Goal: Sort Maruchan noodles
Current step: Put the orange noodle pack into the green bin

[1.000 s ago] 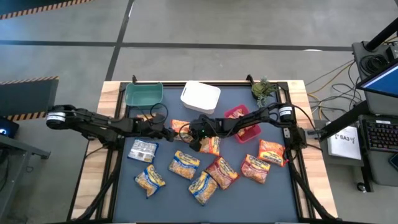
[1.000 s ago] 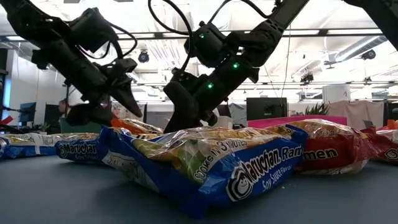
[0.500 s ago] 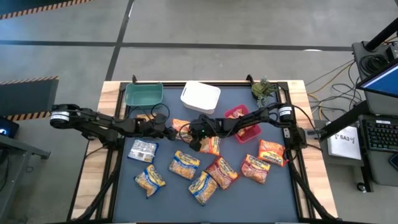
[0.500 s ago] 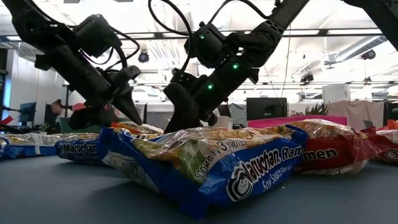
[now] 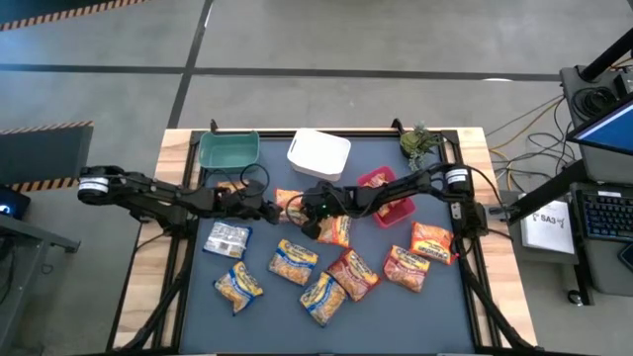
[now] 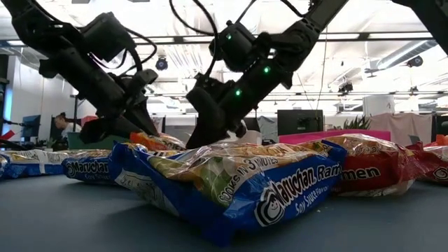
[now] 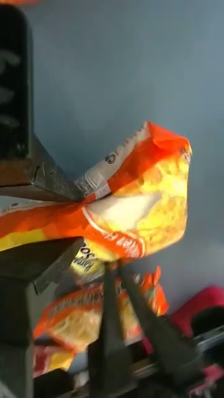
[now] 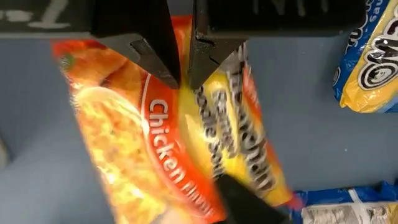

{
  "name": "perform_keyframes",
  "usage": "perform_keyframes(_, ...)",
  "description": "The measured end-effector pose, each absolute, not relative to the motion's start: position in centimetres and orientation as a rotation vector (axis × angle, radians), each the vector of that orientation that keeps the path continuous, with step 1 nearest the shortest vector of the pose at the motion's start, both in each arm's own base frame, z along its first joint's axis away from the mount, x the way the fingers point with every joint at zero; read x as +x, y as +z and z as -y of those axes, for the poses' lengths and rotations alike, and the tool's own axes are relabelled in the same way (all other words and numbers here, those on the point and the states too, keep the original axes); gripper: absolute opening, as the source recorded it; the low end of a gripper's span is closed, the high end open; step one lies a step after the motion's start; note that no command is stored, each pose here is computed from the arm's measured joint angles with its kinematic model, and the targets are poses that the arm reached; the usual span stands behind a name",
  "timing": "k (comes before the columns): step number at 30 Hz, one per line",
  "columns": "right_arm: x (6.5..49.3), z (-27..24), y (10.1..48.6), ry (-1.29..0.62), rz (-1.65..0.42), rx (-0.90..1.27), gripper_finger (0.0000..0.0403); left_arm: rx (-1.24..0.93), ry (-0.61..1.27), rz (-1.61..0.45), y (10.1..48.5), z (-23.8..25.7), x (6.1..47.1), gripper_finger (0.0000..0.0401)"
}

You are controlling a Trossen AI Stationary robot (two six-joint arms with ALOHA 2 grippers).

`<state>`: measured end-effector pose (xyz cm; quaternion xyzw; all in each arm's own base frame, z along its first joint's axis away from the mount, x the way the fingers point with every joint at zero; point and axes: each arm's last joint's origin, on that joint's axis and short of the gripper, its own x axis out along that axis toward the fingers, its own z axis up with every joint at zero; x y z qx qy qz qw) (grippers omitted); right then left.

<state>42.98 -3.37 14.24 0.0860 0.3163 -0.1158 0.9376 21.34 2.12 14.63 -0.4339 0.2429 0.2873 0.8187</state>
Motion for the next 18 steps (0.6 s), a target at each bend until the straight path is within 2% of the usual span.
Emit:
perform_keyframes(5, 42.5, 3.4, 16.8, -0.235, -0.607, 0.182, 0.0062, -0.903, 0.586, -0.493, 15.6, -2.1, 21.0, 0.0074)
perform_keyframes(13, 42.0, 3.3, 18.8, -0.234, -0.565, 0.195, 0.013, -0.88, 0.564, -0.493, 16.5, -2.0, 20.2, 0.0074)
perform_keyframes(18, 41.6, 3.6, 18.2, -0.304, -0.641, 0.352, 0.0138, -0.94, 0.588, -0.574, 15.9, -1.9, 19.6, 0.0077)
